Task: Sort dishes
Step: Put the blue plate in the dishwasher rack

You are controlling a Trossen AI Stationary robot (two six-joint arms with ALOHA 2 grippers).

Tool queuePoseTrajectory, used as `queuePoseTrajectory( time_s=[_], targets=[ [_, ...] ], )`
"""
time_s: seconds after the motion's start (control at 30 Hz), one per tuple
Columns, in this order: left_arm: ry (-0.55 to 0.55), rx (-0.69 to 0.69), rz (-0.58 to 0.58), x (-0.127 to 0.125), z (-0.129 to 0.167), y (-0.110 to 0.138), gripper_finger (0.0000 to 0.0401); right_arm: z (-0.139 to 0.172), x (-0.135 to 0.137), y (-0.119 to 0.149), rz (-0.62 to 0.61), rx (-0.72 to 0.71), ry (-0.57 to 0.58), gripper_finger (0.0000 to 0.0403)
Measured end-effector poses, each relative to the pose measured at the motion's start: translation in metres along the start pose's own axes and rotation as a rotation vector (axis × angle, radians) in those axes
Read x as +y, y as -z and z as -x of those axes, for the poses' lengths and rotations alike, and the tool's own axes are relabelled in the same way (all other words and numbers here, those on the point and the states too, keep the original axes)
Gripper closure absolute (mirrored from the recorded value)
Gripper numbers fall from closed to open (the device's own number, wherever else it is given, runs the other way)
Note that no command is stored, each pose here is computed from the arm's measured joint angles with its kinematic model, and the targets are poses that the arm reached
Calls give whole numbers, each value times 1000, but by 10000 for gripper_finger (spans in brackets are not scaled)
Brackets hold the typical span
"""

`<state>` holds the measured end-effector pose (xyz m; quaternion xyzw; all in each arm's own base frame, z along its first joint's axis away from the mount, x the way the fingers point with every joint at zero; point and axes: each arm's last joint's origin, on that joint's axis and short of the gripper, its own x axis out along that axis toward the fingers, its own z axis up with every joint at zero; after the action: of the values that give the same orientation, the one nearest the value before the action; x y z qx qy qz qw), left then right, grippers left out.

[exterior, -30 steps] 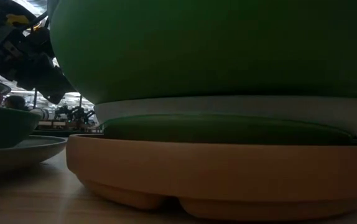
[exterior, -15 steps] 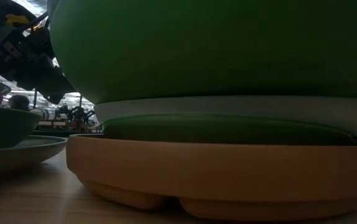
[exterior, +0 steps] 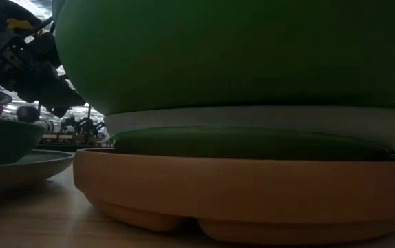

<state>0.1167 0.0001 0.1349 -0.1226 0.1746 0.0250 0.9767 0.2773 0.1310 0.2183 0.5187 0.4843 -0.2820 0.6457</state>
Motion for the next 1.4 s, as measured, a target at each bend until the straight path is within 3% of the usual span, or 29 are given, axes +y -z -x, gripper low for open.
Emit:
queuePoseTrajectory(
  time_s=[0.27,0.73,0.97,1.4],
  targets=[
    [0,0,1,0,0,0,401,1,1,0,-1,0,-6,393],
    [0,-1,3,0,0,0,401,5,6,0,-2,-1,-25,393],
    [0,-1,3,0,0,0,401,27,26,1,31,-7,-83,392],
    [1,-1,3,0,0,0,401,67,39,-2,55,-132,-31,396]
  ],
)
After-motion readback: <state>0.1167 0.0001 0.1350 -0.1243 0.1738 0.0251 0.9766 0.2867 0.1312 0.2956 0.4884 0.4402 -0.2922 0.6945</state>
